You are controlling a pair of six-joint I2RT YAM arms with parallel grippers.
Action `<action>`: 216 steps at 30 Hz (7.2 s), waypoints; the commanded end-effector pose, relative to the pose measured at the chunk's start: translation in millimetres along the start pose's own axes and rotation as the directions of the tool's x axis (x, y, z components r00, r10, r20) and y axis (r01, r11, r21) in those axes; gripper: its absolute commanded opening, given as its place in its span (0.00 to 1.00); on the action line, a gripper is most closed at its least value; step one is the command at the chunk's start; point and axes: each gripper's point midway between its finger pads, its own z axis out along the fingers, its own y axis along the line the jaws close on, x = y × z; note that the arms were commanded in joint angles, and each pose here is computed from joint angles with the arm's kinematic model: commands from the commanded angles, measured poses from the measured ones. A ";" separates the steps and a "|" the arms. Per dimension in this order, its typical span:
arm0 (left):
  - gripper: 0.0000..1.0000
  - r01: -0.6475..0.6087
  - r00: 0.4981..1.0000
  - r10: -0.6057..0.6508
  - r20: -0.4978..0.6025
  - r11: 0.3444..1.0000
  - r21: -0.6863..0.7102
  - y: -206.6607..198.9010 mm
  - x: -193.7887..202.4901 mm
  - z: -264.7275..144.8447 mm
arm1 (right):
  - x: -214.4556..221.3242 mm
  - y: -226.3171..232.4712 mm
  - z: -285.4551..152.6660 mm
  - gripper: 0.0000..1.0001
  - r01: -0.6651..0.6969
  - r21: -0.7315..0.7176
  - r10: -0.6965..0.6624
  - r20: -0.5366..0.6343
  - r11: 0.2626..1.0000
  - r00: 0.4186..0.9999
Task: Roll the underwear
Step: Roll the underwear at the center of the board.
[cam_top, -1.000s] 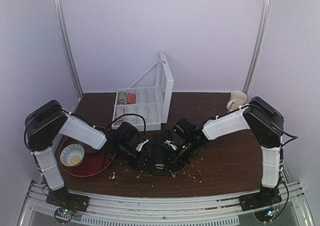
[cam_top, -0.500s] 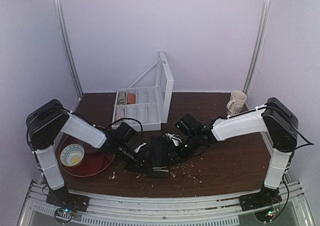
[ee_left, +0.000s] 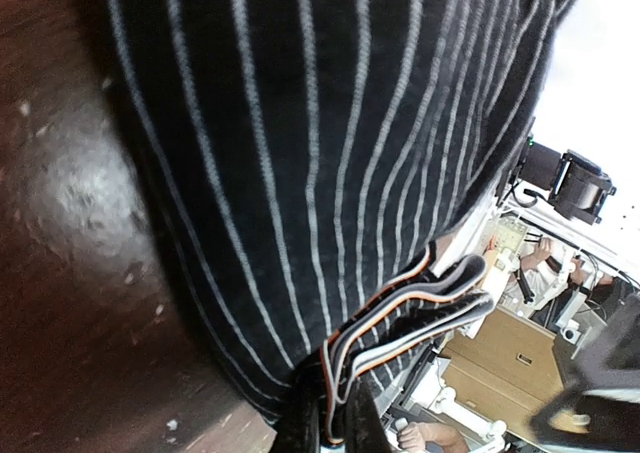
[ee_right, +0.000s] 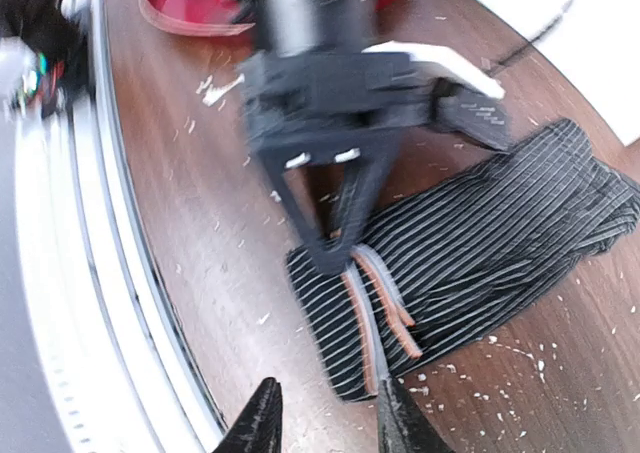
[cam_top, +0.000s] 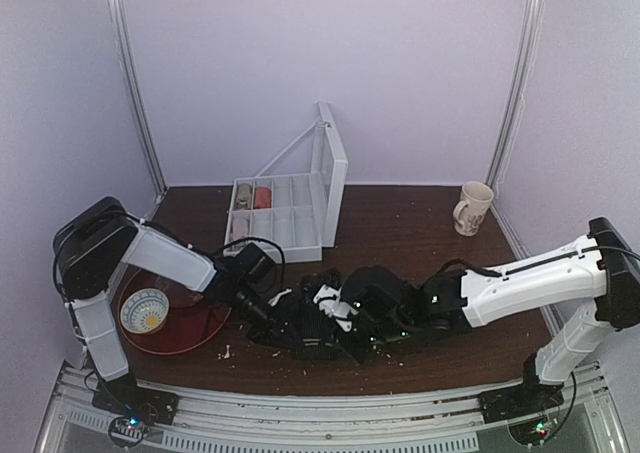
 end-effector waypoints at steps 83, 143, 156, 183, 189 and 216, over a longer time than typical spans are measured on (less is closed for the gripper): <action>0.28 0.019 0.988 -0.026 0.150 0.999 0.043 -21.4 -10.9 -84.4 | 41.5 28.0 57.5 0.00 0.350 -0.074 -0.355 -0.320 0.934 0.878; 0.13 0.124 0.956 -0.102 0.275 0.990 -0.061 14.2 -2.9 -96.4 | 83.3 19.3 101.2 0.00 -0.550 -0.322 0.375 -0.468 0.771 0.800; 0.14 0.111 0.949 -0.089 0.303 0.992 -0.056 12.4 -5.9 -99.3 | 94.1 27.4 105.9 0.00 -0.671 -0.392 0.489 -0.472 0.629 0.734; 0.45 -0.313 0.915 0.305 0.264 0.950 -0.014 6.0 15.6 -56.5 | 109.8 13.4 102.9 0.00 -0.738 -0.345 0.498 -0.566 0.581 0.657; 0.47 -0.396 0.870 0.381 0.313 0.918 -0.014 -2.1 12.9 -53.0 | 110.5 16.3 99.4 0.00 -0.753 -0.358 0.493 -0.589 0.552 0.641; 0.50 -0.598 0.783 0.543 0.303 0.791 0.127 -20.6 35.0 -25.9 | 109.6 11.6 98.4 0.00 -0.788 -0.346 0.513 -0.613 0.509 0.600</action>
